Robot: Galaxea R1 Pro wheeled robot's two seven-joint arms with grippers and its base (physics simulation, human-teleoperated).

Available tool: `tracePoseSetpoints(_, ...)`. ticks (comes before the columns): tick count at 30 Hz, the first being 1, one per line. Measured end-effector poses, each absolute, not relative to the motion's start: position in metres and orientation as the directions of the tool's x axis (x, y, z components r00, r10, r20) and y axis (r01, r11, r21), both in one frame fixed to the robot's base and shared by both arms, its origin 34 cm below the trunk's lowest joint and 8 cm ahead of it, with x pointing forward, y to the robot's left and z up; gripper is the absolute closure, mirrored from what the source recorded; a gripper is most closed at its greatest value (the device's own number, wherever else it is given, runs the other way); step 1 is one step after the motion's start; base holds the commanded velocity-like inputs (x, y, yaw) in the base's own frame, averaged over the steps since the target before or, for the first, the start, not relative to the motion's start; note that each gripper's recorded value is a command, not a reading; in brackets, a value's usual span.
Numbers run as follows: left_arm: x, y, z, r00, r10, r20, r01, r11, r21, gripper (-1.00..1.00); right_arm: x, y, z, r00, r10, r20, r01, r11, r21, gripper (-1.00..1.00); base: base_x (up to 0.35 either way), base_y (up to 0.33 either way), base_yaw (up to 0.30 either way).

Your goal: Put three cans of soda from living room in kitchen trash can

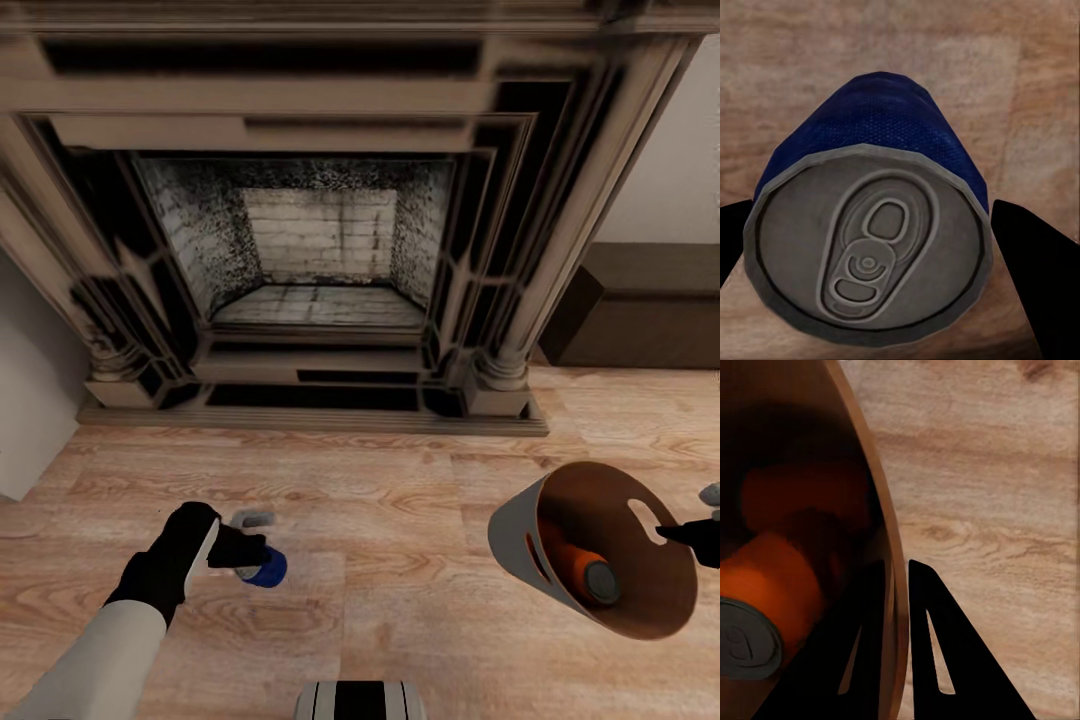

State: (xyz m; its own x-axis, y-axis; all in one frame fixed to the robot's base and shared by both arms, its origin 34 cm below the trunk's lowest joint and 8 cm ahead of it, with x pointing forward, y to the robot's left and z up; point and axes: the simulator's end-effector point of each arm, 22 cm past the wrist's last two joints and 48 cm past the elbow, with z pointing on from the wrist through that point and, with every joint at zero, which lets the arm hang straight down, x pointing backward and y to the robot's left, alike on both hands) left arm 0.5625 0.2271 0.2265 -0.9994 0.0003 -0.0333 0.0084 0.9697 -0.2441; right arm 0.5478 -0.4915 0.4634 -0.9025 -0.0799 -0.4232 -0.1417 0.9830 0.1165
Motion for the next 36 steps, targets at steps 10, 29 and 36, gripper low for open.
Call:
tracePoseSetpoints(10, 0.641, 0.239, 0.320, -0.971, -0.001, -0.238, 0.083, 0.935, -0.344, 1.00, 0.560, -0.476, 0.482, -0.877, -0.083, -0.474, -0.166, 0.977, 0.137, 1.00, 0.000, 0.000, 0.000)
tracePoseSetpoints(29, 0.629, 0.218, 0.397, -0.972, -0.025, -0.232, 0.142, 0.726, -0.672, 1.00, 0.551, -0.450, 0.492, -0.878, -0.133, -0.459, -0.231, 0.959, 0.164, 1.00, 0.000, 0.000, 0.000)
tracePoseSetpoints(36, 0.623, 0.204, 0.409, -0.969, 0.019, -0.244, 0.183, 0.718, -0.672, 1.00, 0.542, -0.426, 0.503, -0.875, -0.140, -0.463, -0.280, 0.927, 0.250, 1.00, 0.000, 0.000, 0.000)
